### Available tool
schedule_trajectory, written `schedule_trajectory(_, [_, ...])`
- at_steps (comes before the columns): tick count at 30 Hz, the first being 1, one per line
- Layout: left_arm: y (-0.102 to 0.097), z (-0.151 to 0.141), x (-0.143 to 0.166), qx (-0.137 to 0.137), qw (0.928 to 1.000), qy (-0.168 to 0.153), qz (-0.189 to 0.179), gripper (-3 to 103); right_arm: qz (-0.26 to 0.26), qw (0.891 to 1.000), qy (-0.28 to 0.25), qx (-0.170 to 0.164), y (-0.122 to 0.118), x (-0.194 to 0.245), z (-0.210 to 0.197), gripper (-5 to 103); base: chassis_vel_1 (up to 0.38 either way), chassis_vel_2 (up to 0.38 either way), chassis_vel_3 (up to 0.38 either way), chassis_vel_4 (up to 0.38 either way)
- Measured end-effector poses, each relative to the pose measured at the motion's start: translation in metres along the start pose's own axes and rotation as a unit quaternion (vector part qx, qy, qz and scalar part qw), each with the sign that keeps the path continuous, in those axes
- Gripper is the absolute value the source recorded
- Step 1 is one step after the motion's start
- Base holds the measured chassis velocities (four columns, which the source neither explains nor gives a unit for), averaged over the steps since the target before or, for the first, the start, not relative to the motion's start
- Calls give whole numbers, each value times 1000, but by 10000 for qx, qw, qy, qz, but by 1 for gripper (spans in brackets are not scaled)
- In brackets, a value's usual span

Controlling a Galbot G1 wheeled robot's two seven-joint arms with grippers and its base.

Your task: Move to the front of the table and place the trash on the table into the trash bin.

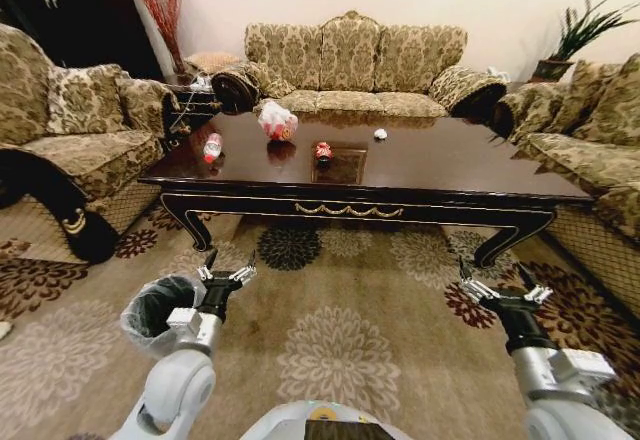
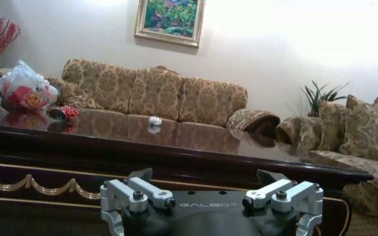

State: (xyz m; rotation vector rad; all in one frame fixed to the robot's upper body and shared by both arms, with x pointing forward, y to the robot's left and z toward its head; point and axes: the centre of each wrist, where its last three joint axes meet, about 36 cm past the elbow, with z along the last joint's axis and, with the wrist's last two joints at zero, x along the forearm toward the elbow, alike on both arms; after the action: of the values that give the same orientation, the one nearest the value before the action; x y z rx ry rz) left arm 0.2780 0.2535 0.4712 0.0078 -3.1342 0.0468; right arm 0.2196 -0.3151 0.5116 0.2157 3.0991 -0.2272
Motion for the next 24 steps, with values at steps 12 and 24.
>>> schedule_trajectory(12, [7, -8, -2, -86, 9999, -51, -102, 100, -105, 9999, -37, 31, 0, -2, -4, 100, 0, 0, 0, 0])
schedule_trajectory(24, [7, -8, -1, -80, 9999, -44, -105, 100, -80, 10000, -45, 26, 1, -2, -6, 100, 0, 0, 0, 0])
